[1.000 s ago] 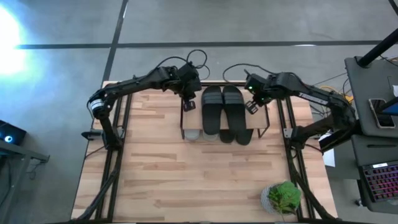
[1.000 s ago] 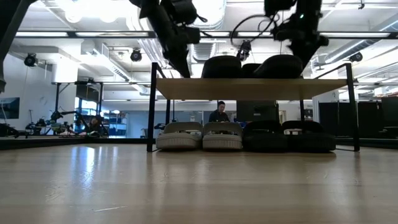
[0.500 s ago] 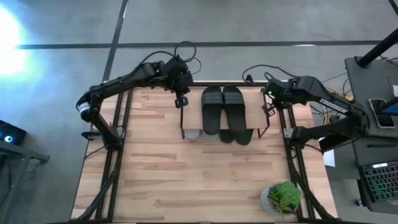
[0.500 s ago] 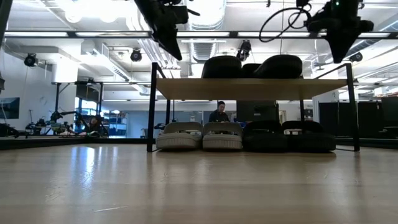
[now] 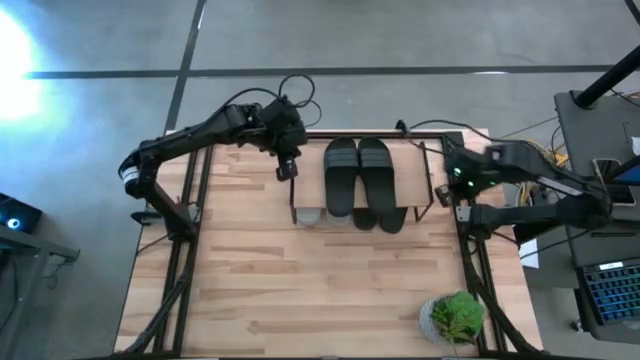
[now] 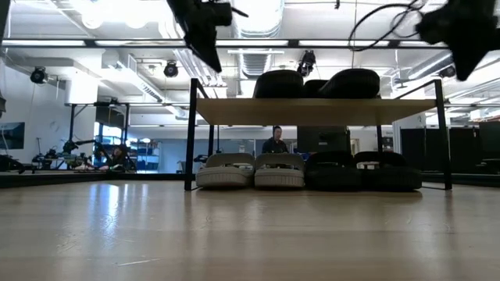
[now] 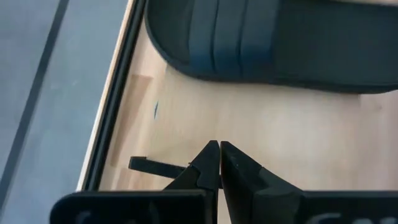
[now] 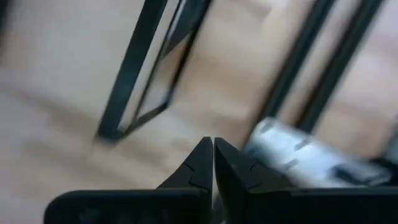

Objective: Pick and place slides into the shelf
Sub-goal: Adjust the black slippers under the shelf

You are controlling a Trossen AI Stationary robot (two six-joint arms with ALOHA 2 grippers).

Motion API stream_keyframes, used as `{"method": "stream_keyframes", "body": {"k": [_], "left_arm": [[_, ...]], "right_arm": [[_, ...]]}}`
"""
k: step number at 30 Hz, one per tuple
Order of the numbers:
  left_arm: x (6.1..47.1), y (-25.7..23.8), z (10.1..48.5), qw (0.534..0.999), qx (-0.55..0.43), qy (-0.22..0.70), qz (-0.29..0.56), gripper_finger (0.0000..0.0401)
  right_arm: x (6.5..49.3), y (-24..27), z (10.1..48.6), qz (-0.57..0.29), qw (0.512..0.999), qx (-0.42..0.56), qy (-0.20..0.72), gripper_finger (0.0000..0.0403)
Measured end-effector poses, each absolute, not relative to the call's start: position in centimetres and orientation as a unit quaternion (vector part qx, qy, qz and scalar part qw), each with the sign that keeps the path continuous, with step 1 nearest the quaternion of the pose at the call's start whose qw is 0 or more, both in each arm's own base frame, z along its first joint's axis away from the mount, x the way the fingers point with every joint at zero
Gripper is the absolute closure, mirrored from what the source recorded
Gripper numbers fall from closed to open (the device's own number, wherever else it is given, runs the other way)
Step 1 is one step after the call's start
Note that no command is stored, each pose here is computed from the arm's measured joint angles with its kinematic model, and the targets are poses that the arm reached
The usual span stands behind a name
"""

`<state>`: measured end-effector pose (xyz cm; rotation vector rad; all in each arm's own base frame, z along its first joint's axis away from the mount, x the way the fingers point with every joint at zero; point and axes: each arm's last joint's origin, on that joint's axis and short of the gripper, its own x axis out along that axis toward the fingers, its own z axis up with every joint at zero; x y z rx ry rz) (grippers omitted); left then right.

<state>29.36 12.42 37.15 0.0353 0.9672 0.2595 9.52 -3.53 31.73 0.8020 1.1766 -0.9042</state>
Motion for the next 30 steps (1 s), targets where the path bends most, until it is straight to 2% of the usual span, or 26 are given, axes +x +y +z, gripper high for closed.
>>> {"method": "stream_keyframes", "body": {"k": [5,10,16,18,21,23,30], "left_arm": [[29.6,10.5,38.0,0.897,0.017,0.436,0.070,0.0401],[30.7,6.6,38.3,0.909,0.038,0.414,-0.022,0.0401],[32.5,0.2,37.6,0.902,0.087,0.408,-0.113,0.0401],[32.9,-1.6,37.2,0.898,0.126,0.412,-0.090,0.0401],[32.8,-2.9,36.6,0.884,0.184,0.429,-0.007,0.0401],[32.6,-3.4,36.4,0.885,0.188,0.425,0.044,0.0401],[31.0,-5.5,35.9,0.905,0.170,0.371,0.122,0.0401]], "right_arm": [[7.2,-0.8,30.4,-0.330,0.647,0.447,0.522,0.0394],[6.6,0.9,27.5,-0.301,0.611,0.451,0.577,0.0394],[8.8,2.4,25.9,-0.204,0.654,0.466,0.560,0.0394],[9.8,2.8,25.5,-0.185,0.672,0.475,0.538,0.0394],[11.0,3.3,24.6,-0.172,0.688,0.475,0.522,0.0394],[11.7,3.7,24.0,-0.169,0.703,0.461,0.514,0.0394],[12.5,5.4,24.5,-0.191,0.802,0.376,0.422,0.0394]]}}
